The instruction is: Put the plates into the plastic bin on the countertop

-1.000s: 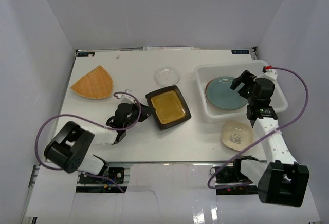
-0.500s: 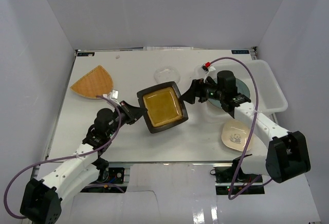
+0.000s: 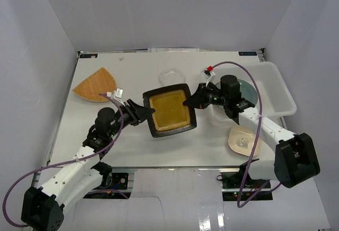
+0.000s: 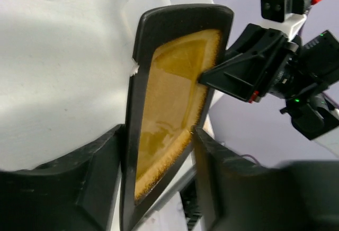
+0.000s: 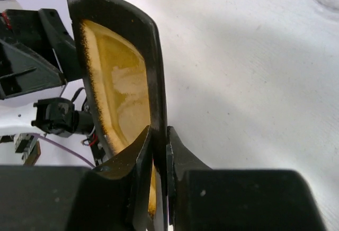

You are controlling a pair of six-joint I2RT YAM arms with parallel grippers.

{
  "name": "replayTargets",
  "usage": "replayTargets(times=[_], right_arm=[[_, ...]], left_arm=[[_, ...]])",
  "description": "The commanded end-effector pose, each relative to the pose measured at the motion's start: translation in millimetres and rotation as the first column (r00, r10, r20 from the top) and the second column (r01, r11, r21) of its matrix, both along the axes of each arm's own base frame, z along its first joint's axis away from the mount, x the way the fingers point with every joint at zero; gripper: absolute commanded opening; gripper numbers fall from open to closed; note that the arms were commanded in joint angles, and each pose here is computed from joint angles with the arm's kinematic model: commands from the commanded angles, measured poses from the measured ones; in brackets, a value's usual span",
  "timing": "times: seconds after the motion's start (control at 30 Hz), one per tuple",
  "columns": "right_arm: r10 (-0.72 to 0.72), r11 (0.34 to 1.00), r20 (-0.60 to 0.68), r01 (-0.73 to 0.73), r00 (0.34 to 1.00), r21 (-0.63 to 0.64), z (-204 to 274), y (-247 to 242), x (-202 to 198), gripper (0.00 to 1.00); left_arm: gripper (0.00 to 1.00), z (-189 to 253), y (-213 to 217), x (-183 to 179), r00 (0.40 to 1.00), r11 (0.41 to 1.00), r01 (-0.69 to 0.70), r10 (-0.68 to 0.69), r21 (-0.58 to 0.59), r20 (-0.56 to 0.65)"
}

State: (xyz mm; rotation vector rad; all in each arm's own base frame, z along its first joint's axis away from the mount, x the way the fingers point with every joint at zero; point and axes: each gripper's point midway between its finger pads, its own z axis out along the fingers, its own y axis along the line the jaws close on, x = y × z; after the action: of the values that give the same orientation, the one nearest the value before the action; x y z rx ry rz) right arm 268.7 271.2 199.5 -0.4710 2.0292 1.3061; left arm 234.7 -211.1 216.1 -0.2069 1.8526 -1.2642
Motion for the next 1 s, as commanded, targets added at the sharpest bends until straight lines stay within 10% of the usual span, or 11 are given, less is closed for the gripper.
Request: replayTargets(times=[0.0,0.2,0.3,0.57,0.97], right_arm=[[-0.06,0.996,0.127,0.05,0.99,0.08,40,3,8,0.08],[-0.343,0.929,0.145,0.313,0.928,0.199,96,-68,53,0.08],[-0.5,0.85,0.096,0.467,0.861,0.244,105,-131,75,0.08],[-0.82,0.56,-0.045,0.816,0.571,0.141,28,-276,95,0.08],[-0.893,0.448,-0.088,0.89,0.442,-0.085,-41,-324,113,0.1]], left_arm=[[0.63,80,-1,6,0.98,0.995,-0.006,0.025,-0.097,0.197],[0.94,63,16,51,0.968,0.975,-0.19,0.167,0.111,0.187],[0.96,23,35,83,0.95,0.91,-0.312,0.291,0.272,0.113],[0.96,-26,78,123,0.864,0.833,-0.484,0.503,0.27,-0.002],[0.96,-71,188,158,0.645,0.654,-0.661,0.745,0.368,-0.167]])
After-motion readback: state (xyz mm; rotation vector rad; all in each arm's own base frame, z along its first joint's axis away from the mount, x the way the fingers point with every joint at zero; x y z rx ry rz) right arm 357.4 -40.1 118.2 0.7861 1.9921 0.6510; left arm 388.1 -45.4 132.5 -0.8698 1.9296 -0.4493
